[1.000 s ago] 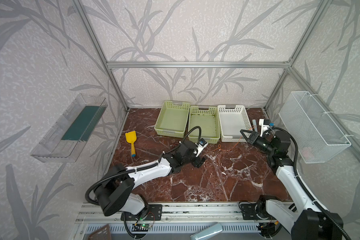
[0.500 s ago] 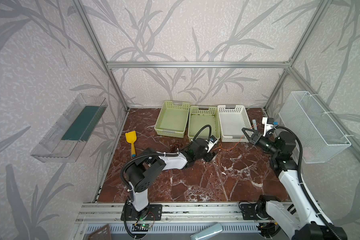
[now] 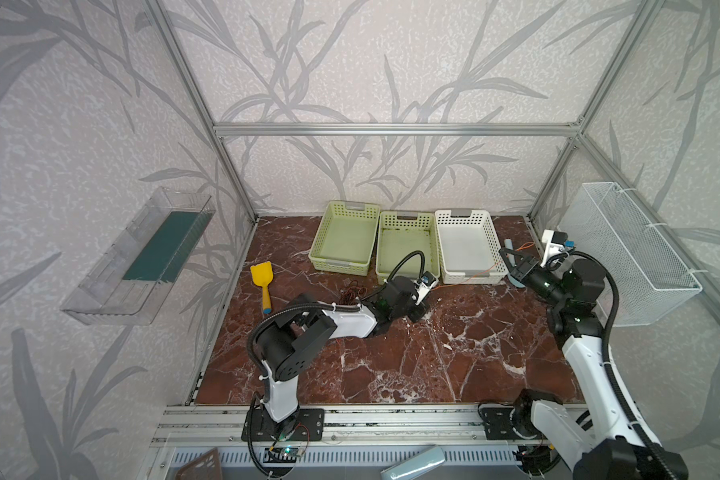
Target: Untangle the cables
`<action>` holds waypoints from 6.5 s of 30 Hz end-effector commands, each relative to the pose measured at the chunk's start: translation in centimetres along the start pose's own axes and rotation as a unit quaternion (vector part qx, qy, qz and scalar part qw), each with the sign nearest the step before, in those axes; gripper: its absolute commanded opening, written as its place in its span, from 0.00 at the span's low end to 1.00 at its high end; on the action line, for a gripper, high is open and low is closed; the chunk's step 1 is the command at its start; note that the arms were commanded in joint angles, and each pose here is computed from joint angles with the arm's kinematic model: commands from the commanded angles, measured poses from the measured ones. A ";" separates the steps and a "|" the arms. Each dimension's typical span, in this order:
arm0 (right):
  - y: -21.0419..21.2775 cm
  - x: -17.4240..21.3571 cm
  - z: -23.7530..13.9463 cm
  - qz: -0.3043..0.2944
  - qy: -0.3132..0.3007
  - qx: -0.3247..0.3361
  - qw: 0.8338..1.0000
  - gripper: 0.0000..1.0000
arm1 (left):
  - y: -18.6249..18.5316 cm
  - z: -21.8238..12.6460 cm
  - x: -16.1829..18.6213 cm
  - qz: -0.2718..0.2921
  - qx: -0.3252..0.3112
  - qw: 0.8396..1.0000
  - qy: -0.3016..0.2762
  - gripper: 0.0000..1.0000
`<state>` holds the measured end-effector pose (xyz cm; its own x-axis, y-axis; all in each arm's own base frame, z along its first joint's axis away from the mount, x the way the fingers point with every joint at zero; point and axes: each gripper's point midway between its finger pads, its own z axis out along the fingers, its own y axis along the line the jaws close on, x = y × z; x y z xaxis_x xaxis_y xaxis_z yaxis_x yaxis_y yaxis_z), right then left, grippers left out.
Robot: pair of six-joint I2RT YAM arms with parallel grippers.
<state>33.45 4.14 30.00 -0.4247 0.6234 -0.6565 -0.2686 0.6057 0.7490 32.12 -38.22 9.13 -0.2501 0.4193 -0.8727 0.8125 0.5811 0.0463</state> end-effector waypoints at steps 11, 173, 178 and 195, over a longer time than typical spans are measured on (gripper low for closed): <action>-9.6 2.2 1.2 0.051 0.024 0.127 0.990 0.00 | -3.3 -5.0 -1.6 0.070 0.058 0.996 0.008 0.00; 5.0 26.3 12.1 -0.155 0.098 -0.121 0.976 0.00 | 10.2 -16.3 -14.3 -0.196 -0.160 0.966 -0.054 0.90; 4.8 25.7 11.6 -0.183 0.108 -0.102 0.972 0.00 | 12.9 -16.8 -6.0 -0.247 -0.226 0.942 0.022 0.88; 7.0 24.2 10.4 -0.238 0.131 -0.104 0.957 0.00 | 14.8 -12.5 12.1 -0.327 -0.277 0.869 0.248 0.74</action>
<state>30.15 28.52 16.20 -0.4515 0.1407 -0.8811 -0.6121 0.6696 0.4206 34.31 -15.98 5.86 -0.8499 0.0594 -0.5235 0.0966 0.9943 -0.0441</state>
